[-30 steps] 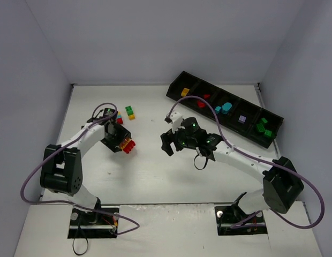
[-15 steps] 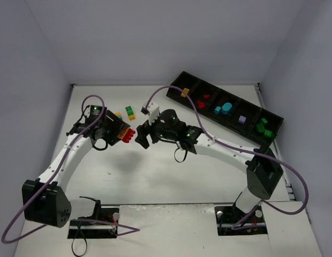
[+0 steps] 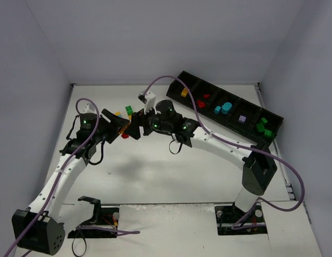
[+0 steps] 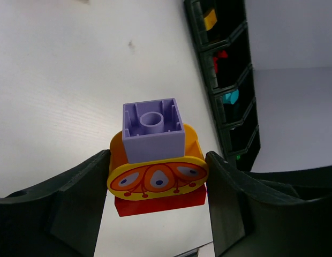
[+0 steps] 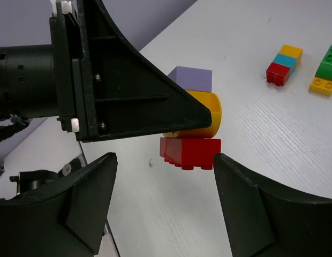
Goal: Sort the legos into containers by color
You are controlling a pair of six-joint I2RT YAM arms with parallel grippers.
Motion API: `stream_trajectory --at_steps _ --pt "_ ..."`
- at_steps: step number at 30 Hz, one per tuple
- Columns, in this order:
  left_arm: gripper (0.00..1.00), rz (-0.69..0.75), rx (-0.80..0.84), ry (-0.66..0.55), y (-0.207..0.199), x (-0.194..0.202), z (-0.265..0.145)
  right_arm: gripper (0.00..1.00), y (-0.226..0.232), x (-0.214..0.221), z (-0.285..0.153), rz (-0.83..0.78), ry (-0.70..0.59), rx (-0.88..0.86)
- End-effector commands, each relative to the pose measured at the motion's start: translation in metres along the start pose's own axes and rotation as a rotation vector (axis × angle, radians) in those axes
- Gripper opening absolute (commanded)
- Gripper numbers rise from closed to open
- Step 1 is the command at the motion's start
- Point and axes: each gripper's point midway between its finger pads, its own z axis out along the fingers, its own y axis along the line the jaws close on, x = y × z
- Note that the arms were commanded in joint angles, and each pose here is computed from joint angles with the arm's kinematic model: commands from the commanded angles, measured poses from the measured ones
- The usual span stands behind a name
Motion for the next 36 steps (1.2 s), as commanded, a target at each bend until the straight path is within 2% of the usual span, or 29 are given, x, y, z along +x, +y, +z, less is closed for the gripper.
stream_trajectory --at_steps 1,8,16,25,36 --pt "0.0 0.089 0.208 -0.07 -0.051 -0.018 -0.013 0.69 0.02 -0.034 0.001 0.015 -0.081 -0.065" --pt "0.0 0.154 0.301 -0.079 -0.07 -0.019 -0.021 0.65 0.006 -0.026 -0.001 0.041 -0.061 -0.019" --pt "0.0 0.172 0.309 -0.068 -0.069 -0.017 -0.018 0.62 -0.015 -0.026 -0.008 0.06 -0.06 0.018" --pt "0.0 0.203 0.383 -0.071 -0.082 -0.016 -0.021 0.58 -0.008 -0.035 -0.004 0.036 -0.068 -0.024" --pt "0.0 0.214 0.388 -0.077 -0.081 -0.013 -0.02 0.53 0.002 -0.04 -0.003 0.043 -0.079 -0.07"
